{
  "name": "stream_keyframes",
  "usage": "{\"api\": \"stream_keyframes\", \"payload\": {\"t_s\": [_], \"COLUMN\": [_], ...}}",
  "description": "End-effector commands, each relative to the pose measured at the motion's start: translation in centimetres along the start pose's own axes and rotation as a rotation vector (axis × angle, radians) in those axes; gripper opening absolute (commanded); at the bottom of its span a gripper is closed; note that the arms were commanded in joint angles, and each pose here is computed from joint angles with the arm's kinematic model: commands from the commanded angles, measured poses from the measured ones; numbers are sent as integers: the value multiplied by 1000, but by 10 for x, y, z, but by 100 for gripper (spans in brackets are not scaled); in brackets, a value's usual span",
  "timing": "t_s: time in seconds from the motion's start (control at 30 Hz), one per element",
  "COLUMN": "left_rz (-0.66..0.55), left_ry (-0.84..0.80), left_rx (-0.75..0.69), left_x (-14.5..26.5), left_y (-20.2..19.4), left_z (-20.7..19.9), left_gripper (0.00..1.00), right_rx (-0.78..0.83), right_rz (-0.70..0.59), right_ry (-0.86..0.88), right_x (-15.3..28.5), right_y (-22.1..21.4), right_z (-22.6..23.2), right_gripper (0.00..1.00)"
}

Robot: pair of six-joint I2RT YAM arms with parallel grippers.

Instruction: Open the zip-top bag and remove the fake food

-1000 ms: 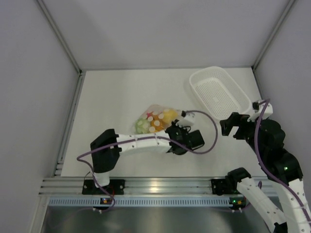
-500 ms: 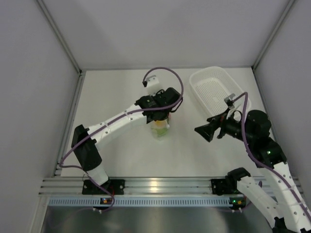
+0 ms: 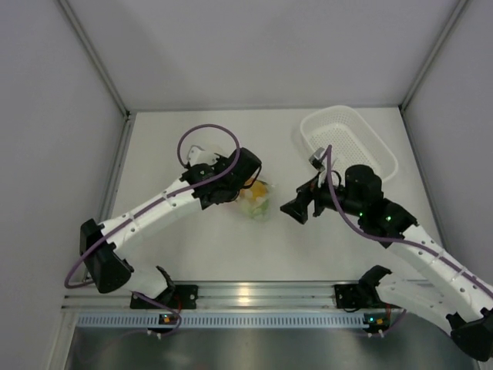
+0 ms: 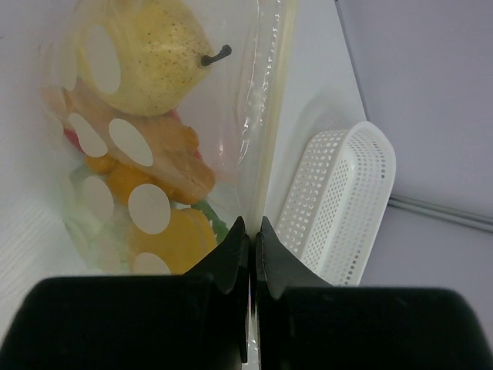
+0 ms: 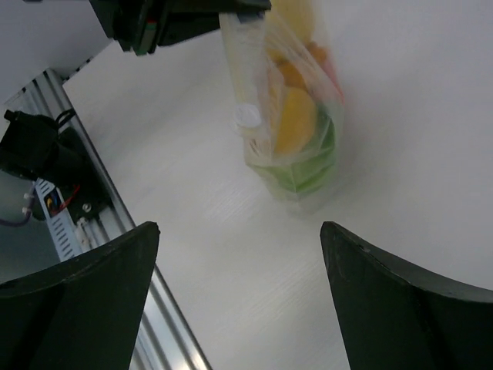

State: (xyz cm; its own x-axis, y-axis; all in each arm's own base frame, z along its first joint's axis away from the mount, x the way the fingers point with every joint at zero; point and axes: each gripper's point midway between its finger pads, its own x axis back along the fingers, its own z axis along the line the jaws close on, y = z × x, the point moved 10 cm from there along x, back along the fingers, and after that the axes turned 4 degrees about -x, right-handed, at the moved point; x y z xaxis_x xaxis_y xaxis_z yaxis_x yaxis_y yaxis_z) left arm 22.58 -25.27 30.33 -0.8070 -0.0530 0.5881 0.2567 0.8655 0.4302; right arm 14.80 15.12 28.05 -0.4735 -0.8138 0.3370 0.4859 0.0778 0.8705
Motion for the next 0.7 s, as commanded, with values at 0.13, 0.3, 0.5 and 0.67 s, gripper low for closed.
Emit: {"api": "stream_keyframes", "payload": {"t_s": [0.13,0.3,0.5,0.67], "left_rz": [43,40,47,47], "left_ry": [-18,-32,-37,-26], "left_rx": [232,255,272,277], "left_x": [11,17,20,18], "left_y": [8,14,17,15], "left_z": [-2,1,2,6], "left_gripper": [0,0,0,0], "right_rx": [233,264,288,301], "right_rz": [-348,-377,-413,-456], "right_ry": [27,14,25,62], "right_x": [-30,-51,-71,-83], "right_y": [24,14,10,11], "right_z": [10,6,1,0], "right_gripper": [81,68,48,24]}}
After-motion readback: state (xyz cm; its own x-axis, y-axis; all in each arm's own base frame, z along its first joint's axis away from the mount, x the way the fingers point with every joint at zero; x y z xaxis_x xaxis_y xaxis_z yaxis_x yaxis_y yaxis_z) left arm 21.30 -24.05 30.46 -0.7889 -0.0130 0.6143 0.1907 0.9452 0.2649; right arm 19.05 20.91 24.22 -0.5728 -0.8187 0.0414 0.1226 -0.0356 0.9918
